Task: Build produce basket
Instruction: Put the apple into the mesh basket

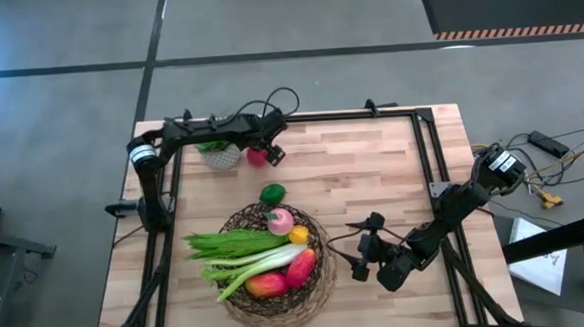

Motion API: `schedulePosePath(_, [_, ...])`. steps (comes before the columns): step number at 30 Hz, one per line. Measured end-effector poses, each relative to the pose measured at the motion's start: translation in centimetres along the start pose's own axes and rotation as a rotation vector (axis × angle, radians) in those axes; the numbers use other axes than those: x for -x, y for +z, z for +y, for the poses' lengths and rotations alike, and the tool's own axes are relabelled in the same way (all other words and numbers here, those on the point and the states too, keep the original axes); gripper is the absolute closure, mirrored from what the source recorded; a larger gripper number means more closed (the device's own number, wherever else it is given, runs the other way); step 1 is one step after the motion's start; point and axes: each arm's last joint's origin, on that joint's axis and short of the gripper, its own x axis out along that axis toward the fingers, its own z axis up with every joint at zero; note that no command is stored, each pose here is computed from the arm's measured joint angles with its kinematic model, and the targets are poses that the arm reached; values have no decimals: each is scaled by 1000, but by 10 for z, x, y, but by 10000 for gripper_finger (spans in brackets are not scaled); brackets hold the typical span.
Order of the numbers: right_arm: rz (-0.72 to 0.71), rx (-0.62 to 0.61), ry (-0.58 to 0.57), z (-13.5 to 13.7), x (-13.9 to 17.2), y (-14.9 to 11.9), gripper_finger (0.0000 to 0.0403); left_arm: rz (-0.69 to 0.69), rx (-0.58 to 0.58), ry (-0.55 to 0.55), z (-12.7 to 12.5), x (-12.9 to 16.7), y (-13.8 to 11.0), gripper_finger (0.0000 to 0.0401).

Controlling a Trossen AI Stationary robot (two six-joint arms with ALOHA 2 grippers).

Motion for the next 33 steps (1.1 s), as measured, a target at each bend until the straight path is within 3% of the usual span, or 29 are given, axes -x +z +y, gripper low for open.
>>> schedulePosePath(13, [0, 0, 0, 0, 0, 0, 19, 73, -195, -1, -5, -8, -17, 68])
schedulePosePath(17, [0, 0, 0, 0, 0, 0, 19, 120, -227, -25, -9, -4, -21, 86])
schedulePosePath(23, [0, 0, 0, 0, 0, 0, 19, 183, -268, -70, -18, 3, -28, 161])
schedulePosePath(33, [0, 0, 0, 0, 0, 0, 19, 211, -314, -78, -28, 12, -34, 342])
